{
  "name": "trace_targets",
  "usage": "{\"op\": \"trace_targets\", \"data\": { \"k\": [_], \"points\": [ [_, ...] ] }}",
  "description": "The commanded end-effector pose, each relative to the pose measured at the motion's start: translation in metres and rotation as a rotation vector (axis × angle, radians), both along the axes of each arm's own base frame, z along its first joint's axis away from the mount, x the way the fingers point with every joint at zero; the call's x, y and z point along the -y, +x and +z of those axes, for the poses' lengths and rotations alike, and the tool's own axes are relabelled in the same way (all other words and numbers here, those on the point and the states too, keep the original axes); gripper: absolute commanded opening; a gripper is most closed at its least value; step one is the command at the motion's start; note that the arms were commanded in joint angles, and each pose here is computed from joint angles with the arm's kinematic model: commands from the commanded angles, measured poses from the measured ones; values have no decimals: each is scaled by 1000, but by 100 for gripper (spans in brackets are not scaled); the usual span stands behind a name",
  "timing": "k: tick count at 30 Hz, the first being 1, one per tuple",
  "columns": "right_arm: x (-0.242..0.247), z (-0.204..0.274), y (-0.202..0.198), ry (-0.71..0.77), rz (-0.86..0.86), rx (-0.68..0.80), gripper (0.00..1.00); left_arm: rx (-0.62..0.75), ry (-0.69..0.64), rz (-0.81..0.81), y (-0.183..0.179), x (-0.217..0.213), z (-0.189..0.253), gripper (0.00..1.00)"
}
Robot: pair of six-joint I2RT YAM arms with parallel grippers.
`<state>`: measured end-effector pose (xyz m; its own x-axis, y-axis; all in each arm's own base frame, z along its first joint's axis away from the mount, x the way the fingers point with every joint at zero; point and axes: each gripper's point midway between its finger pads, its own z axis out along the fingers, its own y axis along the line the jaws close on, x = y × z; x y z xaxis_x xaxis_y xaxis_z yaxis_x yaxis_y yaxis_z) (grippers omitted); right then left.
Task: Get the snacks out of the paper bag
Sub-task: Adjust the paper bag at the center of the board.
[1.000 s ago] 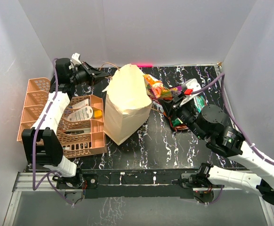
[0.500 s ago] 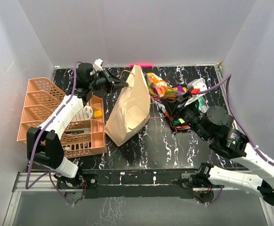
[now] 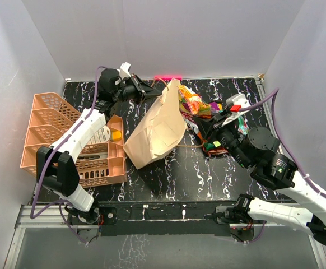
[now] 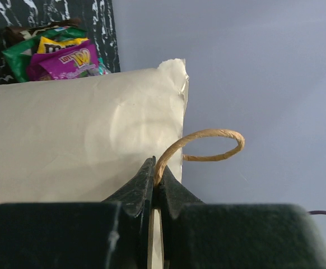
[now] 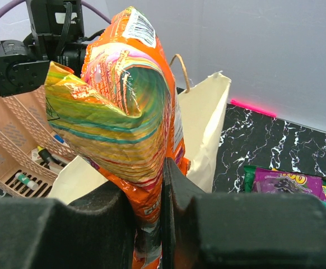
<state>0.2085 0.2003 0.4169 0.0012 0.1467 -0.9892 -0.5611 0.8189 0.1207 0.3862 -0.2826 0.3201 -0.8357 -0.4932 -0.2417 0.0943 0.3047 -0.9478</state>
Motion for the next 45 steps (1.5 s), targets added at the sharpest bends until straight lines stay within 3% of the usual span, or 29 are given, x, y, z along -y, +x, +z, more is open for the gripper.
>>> {"op": "trace_targets", "data": {
  "k": [1,10,20,33,38,45],
  "points": [
    [11,40,-5,134,-15,61,7,29,-57,-25,-5,6,17,0],
    [9,44,-6,139,-2,63,7,51,38,-63,-6,-16,5,0],
    [4,36,-4,137,3,43,7,93,194,-164,35,-44,-23,0],
    [8,34,-3,136,-15,40,7,202,82,-262,68,-7,19,0],
    [9,33,-2,132,-24,36,7,269,52,-303,57,18,49,0],
    [14,43,-4,150,-29,44,7,135,81,-241,83,4,4,0]
  ]
}}
